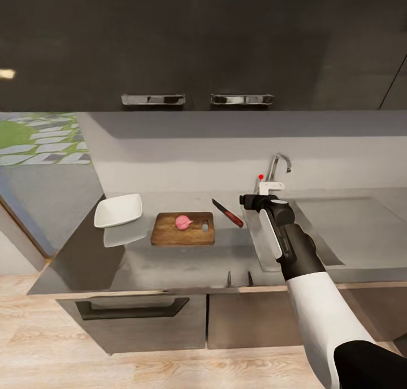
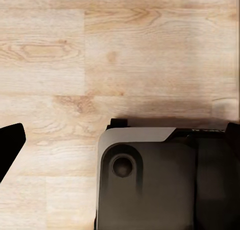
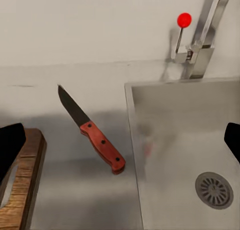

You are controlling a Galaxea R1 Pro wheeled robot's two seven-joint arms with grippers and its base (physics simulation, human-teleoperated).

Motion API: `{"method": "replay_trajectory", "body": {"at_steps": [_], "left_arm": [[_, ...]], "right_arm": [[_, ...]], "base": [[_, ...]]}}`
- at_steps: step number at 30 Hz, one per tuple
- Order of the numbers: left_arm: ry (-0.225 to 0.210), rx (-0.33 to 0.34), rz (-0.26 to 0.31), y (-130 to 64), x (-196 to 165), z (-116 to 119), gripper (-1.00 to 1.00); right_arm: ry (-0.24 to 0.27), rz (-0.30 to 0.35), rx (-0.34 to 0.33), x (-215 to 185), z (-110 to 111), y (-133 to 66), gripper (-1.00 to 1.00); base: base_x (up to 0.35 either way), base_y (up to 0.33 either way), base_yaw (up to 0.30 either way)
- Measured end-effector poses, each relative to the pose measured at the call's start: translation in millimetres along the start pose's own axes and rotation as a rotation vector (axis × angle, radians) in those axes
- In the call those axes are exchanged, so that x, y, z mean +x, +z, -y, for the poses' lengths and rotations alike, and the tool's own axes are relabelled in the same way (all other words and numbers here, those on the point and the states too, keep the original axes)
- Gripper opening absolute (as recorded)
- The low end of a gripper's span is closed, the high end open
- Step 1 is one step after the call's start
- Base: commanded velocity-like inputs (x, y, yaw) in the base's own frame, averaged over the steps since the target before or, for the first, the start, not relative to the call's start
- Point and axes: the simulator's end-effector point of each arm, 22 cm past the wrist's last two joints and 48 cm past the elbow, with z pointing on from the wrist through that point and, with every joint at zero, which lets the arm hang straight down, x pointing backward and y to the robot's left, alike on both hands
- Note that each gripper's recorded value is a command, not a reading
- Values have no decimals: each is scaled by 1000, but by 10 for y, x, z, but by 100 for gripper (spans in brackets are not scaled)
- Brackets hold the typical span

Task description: In the kitchen, take the Vidalia onion out of the sink, dice it on the chopping board with the paring knife, put the diced onion into the bowl on the countertop, then place both the paring knife and the chopping board into the sink.

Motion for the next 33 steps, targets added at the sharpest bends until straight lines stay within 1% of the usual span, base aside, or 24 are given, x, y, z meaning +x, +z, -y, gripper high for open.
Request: {"method": "replay_trajectory", "body": {"at_steps": [14, 19, 24, 33], "left_arm": [[1, -1, -11, 5, 45, -3, 100], [1, -1, -20, 9, 76, -5, 100], [2, -2, -28, 12, 113, -7, 100], [3, -2, -42, 17, 173, -8, 100]], "right_arm": [[-1, -13, -2, 74, -8, 44, 100], [-3, -34, -2, 175, -9, 98, 100], [-3, -44, -2, 234, -14, 134, 100], [-8, -86, -1, 444, -14, 230, 100]], "base": [[200, -34, 0], [172, -1, 0], [64, 0, 0], [135, 0, 0]]}}
